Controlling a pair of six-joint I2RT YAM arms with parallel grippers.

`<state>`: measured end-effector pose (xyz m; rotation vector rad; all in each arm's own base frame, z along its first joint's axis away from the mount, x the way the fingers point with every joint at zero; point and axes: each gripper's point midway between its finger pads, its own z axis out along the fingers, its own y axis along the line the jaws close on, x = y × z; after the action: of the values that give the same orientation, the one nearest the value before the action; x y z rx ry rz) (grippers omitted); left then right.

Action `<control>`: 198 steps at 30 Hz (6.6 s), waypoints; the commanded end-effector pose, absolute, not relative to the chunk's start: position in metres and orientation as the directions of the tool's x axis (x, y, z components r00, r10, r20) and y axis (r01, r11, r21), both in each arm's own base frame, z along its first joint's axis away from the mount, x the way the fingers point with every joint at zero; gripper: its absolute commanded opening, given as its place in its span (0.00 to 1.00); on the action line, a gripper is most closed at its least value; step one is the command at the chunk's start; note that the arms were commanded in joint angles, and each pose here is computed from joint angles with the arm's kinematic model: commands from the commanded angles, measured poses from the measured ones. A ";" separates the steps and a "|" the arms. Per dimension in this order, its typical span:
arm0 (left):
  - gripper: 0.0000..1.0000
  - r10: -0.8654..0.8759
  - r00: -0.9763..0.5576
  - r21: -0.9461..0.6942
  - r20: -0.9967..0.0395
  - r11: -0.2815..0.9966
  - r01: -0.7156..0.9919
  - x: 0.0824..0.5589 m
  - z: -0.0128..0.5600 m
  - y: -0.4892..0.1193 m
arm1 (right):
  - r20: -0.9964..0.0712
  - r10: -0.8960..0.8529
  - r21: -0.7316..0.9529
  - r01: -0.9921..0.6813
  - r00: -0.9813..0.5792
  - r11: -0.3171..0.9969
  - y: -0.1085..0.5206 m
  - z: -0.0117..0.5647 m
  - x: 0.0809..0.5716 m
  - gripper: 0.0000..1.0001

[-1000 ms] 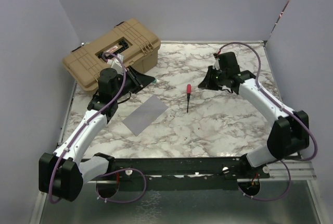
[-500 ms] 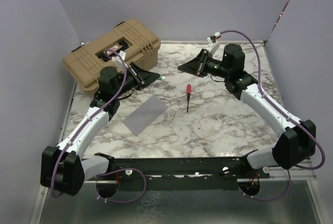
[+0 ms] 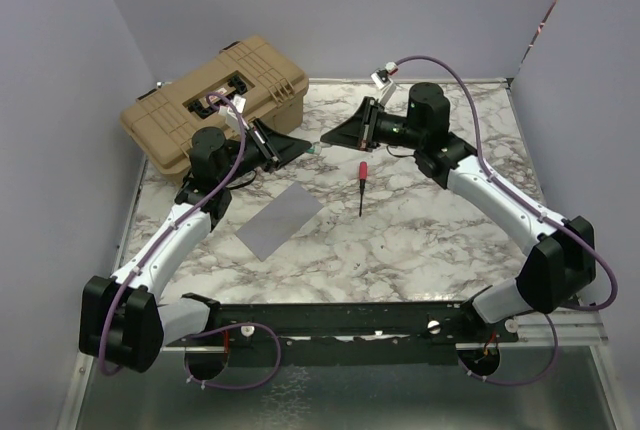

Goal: Place the letter into the envelope and seal it

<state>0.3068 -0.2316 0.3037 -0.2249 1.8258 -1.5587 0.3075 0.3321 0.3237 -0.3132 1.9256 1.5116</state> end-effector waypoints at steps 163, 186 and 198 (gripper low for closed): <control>0.99 -0.363 -0.640 -0.543 -0.678 0.833 0.103 0.298 0.220 -0.172 | -0.334 0.304 0.710 -0.026 -0.892 0.704 0.307 0.067 0.370 0.52; 0.99 -0.272 -0.181 -0.208 -0.945 0.927 -0.312 0.266 0.348 -0.014 | -0.885 0.149 0.062 0.205 -0.441 0.977 0.085 0.287 0.327 0.64; 0.99 -0.244 0.000 -0.227 -0.970 0.901 -0.369 0.224 0.409 0.026 | -0.959 0.202 0.155 0.227 -0.201 0.962 0.041 0.391 0.277 0.67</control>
<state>0.2435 0.0045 0.3954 -0.4571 1.6359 0.0325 0.2925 0.0604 0.3817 0.3164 1.7954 0.0564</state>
